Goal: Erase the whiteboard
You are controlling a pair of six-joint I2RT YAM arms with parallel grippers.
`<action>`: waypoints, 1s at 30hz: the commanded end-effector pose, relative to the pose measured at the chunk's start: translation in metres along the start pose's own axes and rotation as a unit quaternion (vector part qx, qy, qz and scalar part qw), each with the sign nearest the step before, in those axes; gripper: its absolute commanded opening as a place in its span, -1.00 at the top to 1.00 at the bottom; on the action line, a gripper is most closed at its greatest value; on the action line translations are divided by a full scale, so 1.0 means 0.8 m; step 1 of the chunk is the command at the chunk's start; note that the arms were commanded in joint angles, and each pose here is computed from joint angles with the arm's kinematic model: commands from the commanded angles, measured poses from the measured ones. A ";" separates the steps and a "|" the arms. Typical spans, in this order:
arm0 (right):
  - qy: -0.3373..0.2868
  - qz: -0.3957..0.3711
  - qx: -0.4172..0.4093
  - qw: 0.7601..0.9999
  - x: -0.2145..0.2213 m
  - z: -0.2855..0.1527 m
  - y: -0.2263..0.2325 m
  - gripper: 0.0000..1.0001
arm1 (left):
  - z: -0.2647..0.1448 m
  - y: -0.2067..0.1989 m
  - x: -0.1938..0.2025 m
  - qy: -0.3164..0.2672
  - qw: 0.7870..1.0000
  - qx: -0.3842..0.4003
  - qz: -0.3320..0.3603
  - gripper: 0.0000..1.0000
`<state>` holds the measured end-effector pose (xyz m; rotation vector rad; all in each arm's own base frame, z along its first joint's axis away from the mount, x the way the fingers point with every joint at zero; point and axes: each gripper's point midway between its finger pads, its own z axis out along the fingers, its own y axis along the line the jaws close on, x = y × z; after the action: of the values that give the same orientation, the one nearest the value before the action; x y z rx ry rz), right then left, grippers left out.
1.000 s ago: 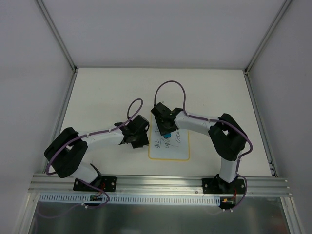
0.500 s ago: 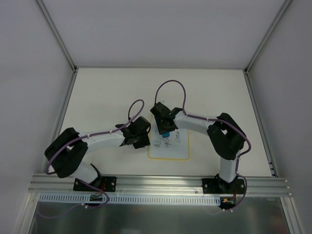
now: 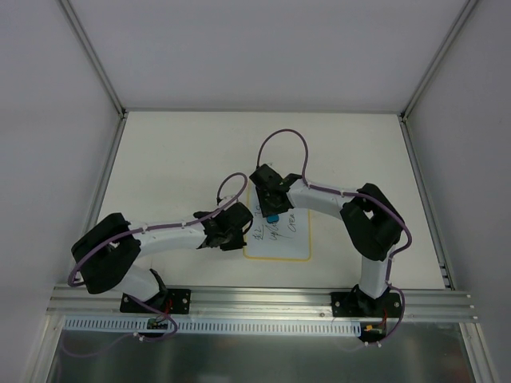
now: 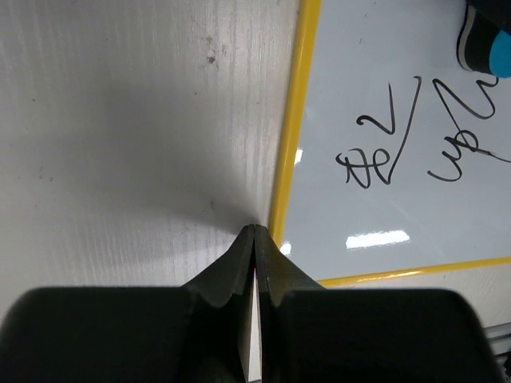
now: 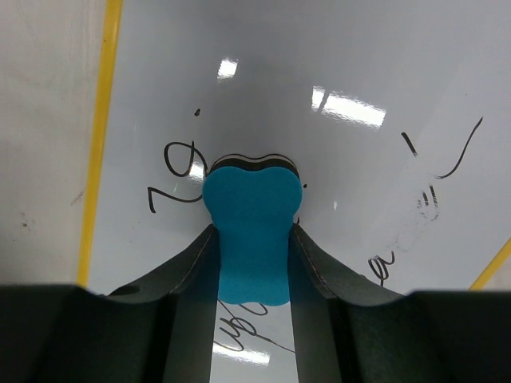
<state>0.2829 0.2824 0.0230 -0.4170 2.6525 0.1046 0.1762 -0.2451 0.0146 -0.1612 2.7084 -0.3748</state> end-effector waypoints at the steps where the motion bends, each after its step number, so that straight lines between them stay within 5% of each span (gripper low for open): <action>1: 0.002 0.003 0.004 1.000 0.001 -0.002 -0.006 0.83 | -0.014 -0.001 -0.008 -0.036 0.999 0.007 0.003 1.00; 30: 0.008 0.000 -0.034 0.999 0.003 -0.007 0.012 0.84 | 0.003 -0.016 0.037 0.008 1.000 0.028 -0.008 1.00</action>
<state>0.2817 0.2837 0.0226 -0.4165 2.6741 0.1464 0.1603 -0.2724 0.0181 -0.1254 2.6761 -0.5030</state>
